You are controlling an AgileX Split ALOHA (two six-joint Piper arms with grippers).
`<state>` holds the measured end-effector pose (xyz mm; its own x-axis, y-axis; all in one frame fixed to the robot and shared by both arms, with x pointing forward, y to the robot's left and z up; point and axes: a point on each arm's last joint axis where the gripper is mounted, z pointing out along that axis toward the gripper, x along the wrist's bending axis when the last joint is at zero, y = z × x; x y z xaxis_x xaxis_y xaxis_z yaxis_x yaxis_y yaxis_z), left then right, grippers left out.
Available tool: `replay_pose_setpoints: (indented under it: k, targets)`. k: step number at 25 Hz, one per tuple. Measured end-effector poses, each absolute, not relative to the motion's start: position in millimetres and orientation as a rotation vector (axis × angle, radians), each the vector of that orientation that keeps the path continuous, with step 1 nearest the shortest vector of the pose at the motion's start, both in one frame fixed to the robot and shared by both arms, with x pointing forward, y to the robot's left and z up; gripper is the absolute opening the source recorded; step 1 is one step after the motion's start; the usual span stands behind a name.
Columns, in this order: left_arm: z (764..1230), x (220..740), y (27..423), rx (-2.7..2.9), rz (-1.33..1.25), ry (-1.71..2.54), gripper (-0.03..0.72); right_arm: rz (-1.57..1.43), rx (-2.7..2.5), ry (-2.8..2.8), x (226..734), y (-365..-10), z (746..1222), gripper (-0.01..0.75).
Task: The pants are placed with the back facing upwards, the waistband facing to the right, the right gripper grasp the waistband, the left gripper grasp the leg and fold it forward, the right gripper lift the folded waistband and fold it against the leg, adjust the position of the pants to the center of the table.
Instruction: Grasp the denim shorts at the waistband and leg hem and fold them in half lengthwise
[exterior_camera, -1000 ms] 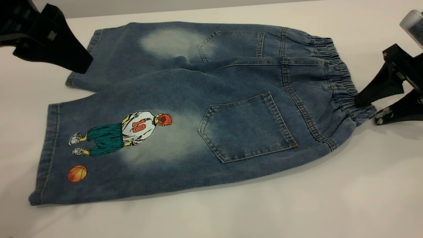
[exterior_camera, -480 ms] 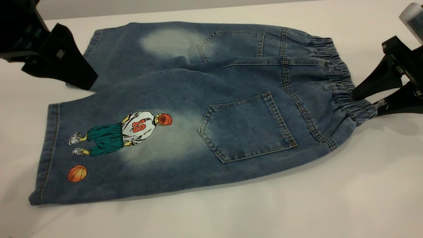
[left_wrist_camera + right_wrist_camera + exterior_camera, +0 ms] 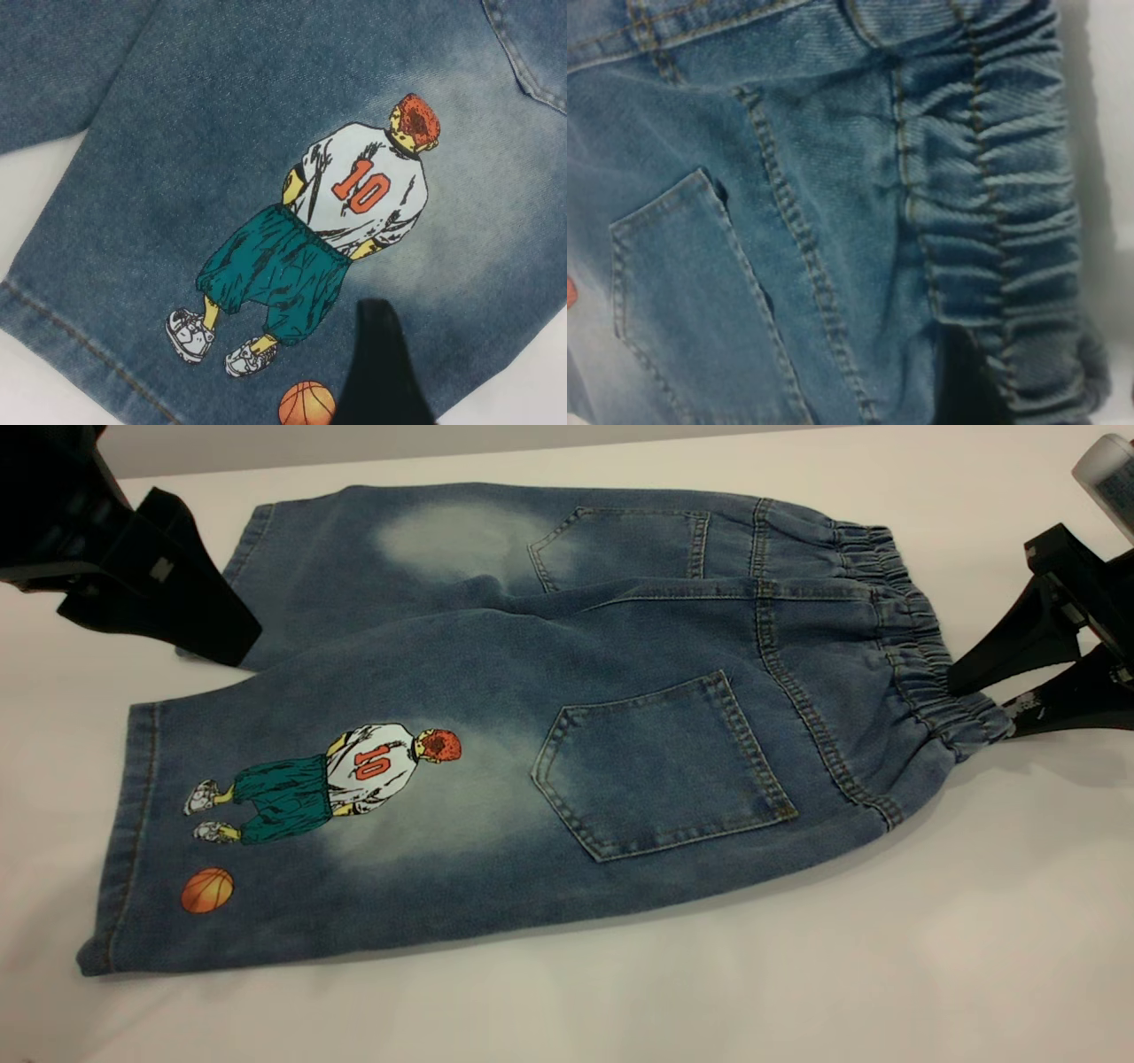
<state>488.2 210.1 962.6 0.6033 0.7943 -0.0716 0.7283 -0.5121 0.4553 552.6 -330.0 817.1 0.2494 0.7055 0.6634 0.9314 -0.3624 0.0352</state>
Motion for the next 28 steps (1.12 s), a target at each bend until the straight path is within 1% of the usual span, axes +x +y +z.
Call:
replay_pose_setpoints:
  k: [12, 18, 20, 23, 26, 28]
  targets:
    - [962.6, 488.0, 210.0, 2.390, 0.199, 1.211, 0.451, -0.844, -2.133, -1.504, 551.8, -325.1, 815.9, 0.341]
    - [962.5, 487.7, 209.9, 2.391, 0.193, 1.212, 0.451, -0.820, -2.124, -1.405, 548.5, -321.6, 797.5, 0.336]
    - [962.4, 487.4, 209.9, 2.392, 0.189, 1.213, 0.451, -0.828, -2.092, -1.400, 547.0, -319.4, 794.6, 0.323]
    - [962.0, 486.0, 209.7, 2.401, 0.169, 1.212, 0.451, -0.846, -2.112, -1.401, 548.9, -320.8, 794.2, 0.282]
    - [961.7, 484.9, 209.5, 2.407, 0.153, 1.212, 0.451, -0.844, -2.130, -1.418, 549.6, -322.3, 793.1, 0.199]
    - [961.0, 484.9, 209.6, 2.411, 0.151, 1.211, 0.451, -0.842, -2.132, -1.420, 549.6, -322.5, 792.9, 0.127]
